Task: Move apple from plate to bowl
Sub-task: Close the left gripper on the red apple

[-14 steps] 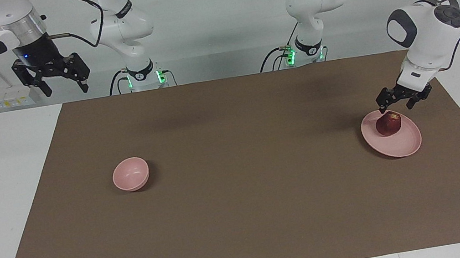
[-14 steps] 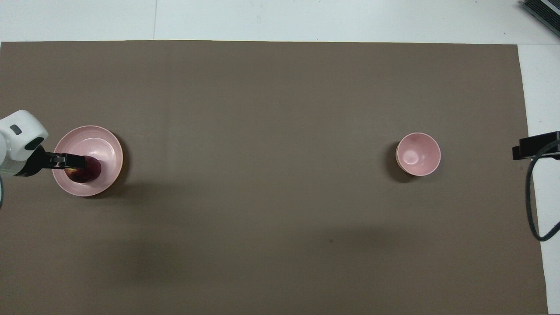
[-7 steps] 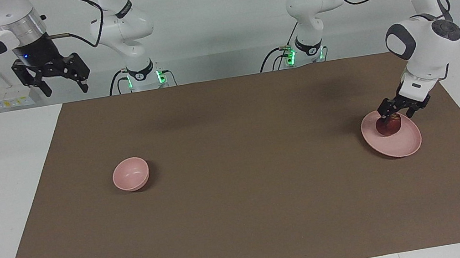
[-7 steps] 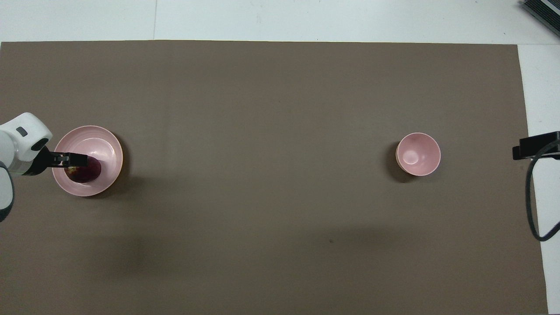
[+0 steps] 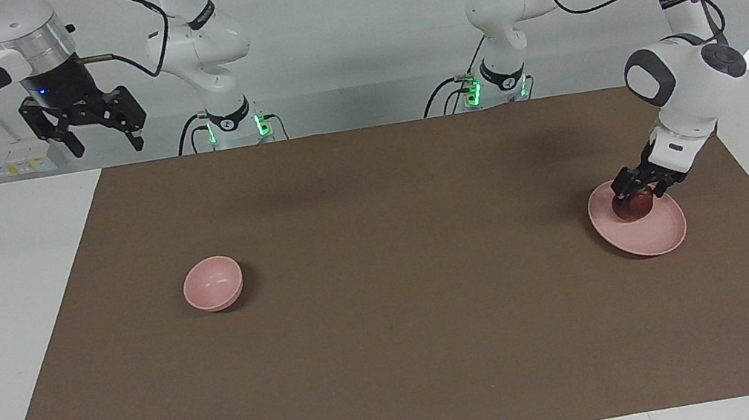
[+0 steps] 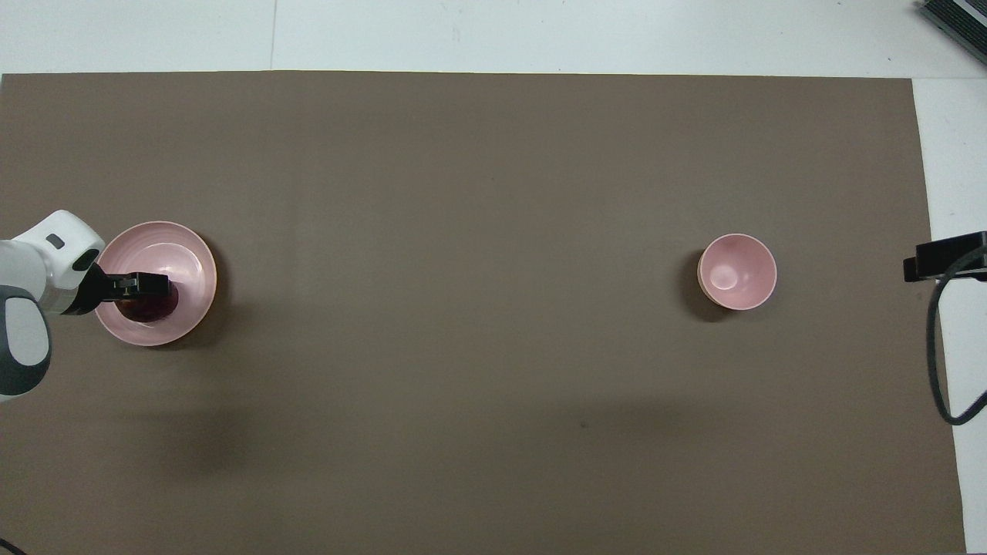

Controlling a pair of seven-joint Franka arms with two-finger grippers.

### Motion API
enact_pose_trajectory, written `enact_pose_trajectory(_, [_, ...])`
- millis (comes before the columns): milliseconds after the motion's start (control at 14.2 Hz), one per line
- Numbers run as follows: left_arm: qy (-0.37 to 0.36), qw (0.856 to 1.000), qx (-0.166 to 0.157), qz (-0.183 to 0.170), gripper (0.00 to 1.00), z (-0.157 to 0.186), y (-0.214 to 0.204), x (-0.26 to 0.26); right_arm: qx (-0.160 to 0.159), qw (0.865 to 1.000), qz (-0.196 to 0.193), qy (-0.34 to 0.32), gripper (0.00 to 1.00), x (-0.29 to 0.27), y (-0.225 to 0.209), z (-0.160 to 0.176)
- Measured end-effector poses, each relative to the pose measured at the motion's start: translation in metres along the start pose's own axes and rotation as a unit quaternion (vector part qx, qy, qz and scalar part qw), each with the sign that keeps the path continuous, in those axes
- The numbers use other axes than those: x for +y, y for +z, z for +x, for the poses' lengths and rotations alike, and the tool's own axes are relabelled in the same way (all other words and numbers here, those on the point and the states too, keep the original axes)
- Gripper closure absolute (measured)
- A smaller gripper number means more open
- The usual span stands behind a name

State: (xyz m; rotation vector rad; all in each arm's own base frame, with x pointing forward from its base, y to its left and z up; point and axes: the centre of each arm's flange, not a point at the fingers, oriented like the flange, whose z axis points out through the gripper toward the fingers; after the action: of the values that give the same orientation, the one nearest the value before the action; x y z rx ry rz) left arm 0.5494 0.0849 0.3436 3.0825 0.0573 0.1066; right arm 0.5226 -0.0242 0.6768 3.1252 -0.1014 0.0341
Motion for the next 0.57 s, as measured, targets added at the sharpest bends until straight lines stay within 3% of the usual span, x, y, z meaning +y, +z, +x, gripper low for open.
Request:
enact_pose_trajectory(212, [-0.001, 1.000, -0.005, -0.001, 0.07, -0.0021, 0.0022, -0.0007, 0.000, 1.000, 0.000, 0.000, 0.00, 0.0000, 0.0000, 0.0000])
enact_pose_trajectory(353, [-0.002, 1.000, -0.005, -0.002, 0.26, -0.0023, 0.0008, -0.0004, 0.000, 1.000, 0.000, 0.000, 0.00, 0.0000, 0.0000, 0.0000])
enact_pose_trajectory(565, [-0.001, 1.000, -0.004, -0.002, 0.28, -0.0016, -0.0007, -0.0004, 0.000, 1.000, 0.000, 0.000, 0.00, 0.0000, 0.0000, 0.0000])
